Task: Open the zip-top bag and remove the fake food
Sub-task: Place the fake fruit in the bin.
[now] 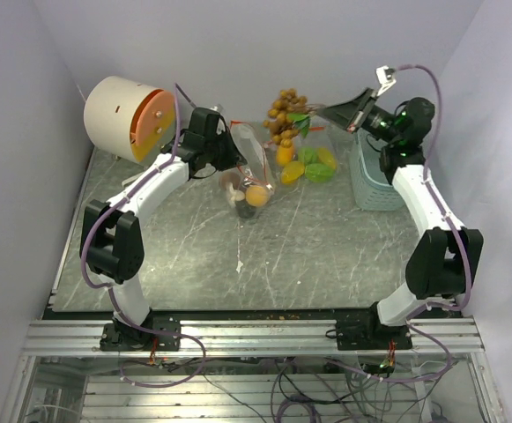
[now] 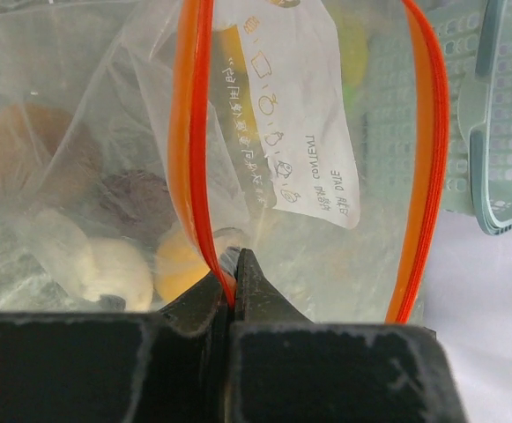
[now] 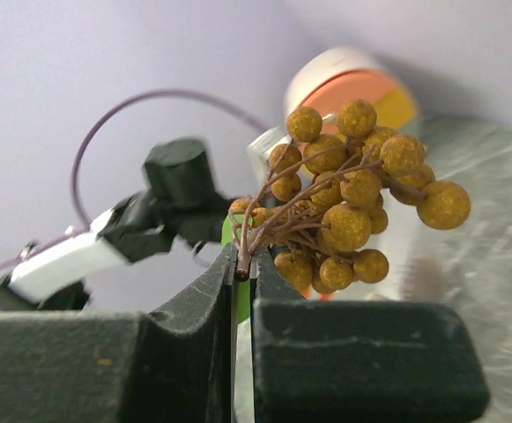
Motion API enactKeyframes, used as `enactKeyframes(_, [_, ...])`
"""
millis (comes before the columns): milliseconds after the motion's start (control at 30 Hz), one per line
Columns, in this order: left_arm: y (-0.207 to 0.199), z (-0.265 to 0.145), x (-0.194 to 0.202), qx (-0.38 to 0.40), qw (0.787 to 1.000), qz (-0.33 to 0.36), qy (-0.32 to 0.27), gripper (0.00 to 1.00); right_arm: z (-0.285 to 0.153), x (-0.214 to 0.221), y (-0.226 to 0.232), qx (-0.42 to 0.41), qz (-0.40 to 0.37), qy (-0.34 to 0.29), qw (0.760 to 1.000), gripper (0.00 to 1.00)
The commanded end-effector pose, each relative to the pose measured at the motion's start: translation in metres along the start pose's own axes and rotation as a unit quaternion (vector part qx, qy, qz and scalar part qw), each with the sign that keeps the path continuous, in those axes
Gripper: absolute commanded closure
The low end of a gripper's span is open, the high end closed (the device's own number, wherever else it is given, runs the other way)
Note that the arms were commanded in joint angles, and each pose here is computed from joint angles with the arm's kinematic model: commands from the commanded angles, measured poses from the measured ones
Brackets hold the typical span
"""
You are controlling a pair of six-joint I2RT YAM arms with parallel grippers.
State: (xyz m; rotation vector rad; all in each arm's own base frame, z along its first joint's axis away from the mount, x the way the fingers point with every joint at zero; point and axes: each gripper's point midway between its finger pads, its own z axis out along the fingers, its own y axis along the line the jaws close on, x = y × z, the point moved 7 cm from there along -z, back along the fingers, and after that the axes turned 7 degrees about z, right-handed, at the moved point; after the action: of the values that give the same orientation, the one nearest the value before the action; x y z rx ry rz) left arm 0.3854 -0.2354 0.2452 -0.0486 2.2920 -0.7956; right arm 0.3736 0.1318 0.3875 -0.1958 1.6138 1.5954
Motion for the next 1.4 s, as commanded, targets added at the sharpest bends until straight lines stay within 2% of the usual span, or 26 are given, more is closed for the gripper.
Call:
enactKeyframes(0, [0.0,-0.013,-0.007,-0.005,1.0,0.009,-0.018,0.93,-0.039,-0.043,-0.017,0.096,-0.008,-0.128,0.987,1.0])
enactKeyframes(133, [-0.003,-0.014,-0.013,-0.005,1.0,0.015,-0.023,0.93,-0.083,-0.071,-0.041,0.213,-0.019,-0.19,0.958,1.0])
enactKeyframes(233, [-0.001,-0.016,-0.018,-0.014,0.999,0.021,-0.028,0.93,-0.11,-0.085,-0.051,0.353,-0.068,-0.21,0.909,1.0])
enactKeyframes(367, [0.001,-0.018,-0.022,-0.012,0.999,0.023,-0.03,0.93,-0.143,-0.108,-0.044,0.467,-0.138,-0.264,0.832,1.0])
enactKeyframes(500, [0.005,-0.018,-0.025,-0.011,0.999,0.024,-0.031,0.93,-0.158,-0.116,-0.046,0.527,-0.162,-0.261,0.792,1.0])
enactKeyframes(700, [0.006,-0.012,-0.03,-0.006,0.999,0.027,-0.028,0.93,-0.186,-0.089,-0.074,0.625,-0.145,-0.23,0.732,1.0])
enactKeyframes(767, [0.005,-0.013,-0.035,-0.003,0.999,0.028,-0.035,0.93,-0.191,-0.079,-0.086,0.641,-0.136,-0.21,0.725,1.0])
enactKeyframes(933, [0.005,-0.011,-0.037,-0.001,0.999,0.029,-0.028,0.93,-0.188,-0.056,-0.11,0.631,-0.1,-0.176,0.749,1.0])
enactKeyframes(1167, [0.013,-0.016,-0.025,-0.012,0.999,0.026,-0.023,0.93,-0.188,-0.03,-0.132,0.637,-0.079,-0.118,0.758,1.0])
enactKeyframes(1233, [0.014,-0.016,-0.022,-0.01,0.999,0.024,-0.018,0.93,-0.186,-0.025,-0.137,0.633,-0.072,-0.095,0.765,0.8])
enactKeyframes(1300, [0.014,-0.016,-0.021,-0.012,0.999,0.023,-0.019,0.93,-0.18,-0.024,-0.134,0.633,-0.077,-0.085,0.766,0.56])
enactKeyframes(1367, [0.014,-0.017,-0.022,-0.013,0.999,0.024,-0.019,0.93,-0.166,-0.029,-0.122,0.629,-0.112,-0.088,0.764,0.43])
